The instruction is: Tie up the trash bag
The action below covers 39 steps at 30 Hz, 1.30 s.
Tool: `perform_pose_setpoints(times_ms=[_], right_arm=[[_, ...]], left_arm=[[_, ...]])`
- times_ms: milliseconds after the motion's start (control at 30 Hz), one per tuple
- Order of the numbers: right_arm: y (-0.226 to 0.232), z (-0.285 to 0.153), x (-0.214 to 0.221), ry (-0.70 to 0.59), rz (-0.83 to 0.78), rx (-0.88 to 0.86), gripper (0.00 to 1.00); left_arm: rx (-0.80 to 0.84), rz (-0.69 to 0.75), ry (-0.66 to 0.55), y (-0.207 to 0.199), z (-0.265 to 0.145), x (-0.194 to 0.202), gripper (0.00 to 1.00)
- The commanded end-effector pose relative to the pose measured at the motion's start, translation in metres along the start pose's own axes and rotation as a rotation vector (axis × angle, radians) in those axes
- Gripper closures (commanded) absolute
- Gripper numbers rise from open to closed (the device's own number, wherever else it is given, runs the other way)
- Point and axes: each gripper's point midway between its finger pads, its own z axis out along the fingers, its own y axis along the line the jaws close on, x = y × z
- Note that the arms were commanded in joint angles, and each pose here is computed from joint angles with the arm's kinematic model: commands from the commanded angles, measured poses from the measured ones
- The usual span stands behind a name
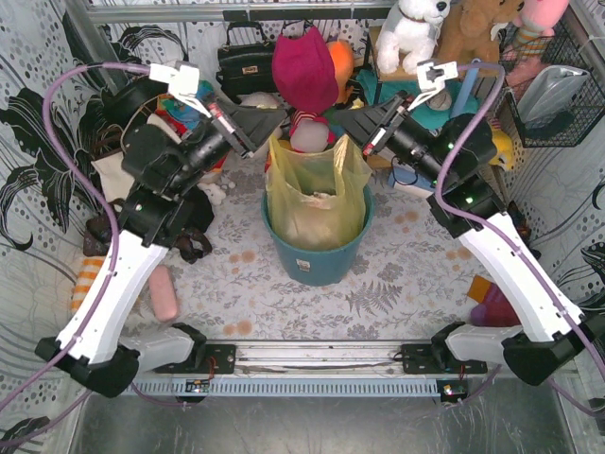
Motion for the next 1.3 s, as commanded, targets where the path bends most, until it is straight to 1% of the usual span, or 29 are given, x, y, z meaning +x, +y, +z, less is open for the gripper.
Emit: perform_pose_setpoints(times_ms=[0, 100, 200, 300, 467, 567, 667, 833, 900, 1000, 1100, 1233, 1267], right_arm=[[0.035, 0.005, -0.051, -0.117, -0.048, -0.079, 1.00], [0.063, 0.008, -0.083, -0.146, -0.102, -0.132, 1.00], [0.074, 0.005, -0.092, -0.157, -0.115, -0.160, 1.00], [0.058, 0.001, -0.075, -0.148, -0.084, -0.122, 1.00], [0.014, -0.005, -0.028, -0.101, -0.003, -0.012, 1.00], [0.005, -0.003, -0.019, -0.081, 0.007, 0.014, 1.00], [0.018, 0.004, -0.036, -0.098, -0.022, -0.020, 1.00], [0.066, 0.008, -0.085, -0.161, -0.080, -0.148, 1.00], [0.075, 0.007, -0.091, -0.171, -0.081, -0.177, 1.00], [0.067, 0.004, -0.079, -0.157, -0.056, -0.167, 1.00], [0.045, 0.002, -0.057, -0.129, -0.018, -0.108, 1.00], [0.027, -0.002, -0.035, -0.099, 0.012, -0.060, 1.00], [0.025, -0.003, -0.033, -0.096, 0.015, -0.055, 1.00]], left_arm=[[0.078, 0.036, -0.088, -0.025, 0.011, -0.041, 1.00], [0.140, 0.073, -0.109, -0.050, 0.017, -0.068, 1.00], [0.171, 0.085, -0.118, -0.060, 0.017, -0.077, 1.00], [0.152, 0.066, -0.096, -0.050, 0.015, -0.062, 1.00], [0.066, -0.006, -0.043, -0.014, 0.007, -0.020, 1.00], [0.038, -0.030, -0.023, -0.003, 0.007, -0.009, 1.00], [0.064, -0.017, -0.038, -0.012, 0.010, -0.023, 1.00], [0.167, 0.031, -0.096, -0.051, 0.012, -0.061, 1.00], [0.178, 0.025, -0.104, -0.054, 0.011, -0.063, 1.00], [0.173, -0.003, -0.098, -0.048, 0.008, -0.053, 1.00], [0.144, -0.028, -0.080, -0.037, 0.004, -0.039, 1.00], [0.071, -0.043, -0.061, -0.018, -0.001, -0.025, 1.00], [0.045, -0.043, -0.056, -0.013, -0.002, -0.023, 0.98]])
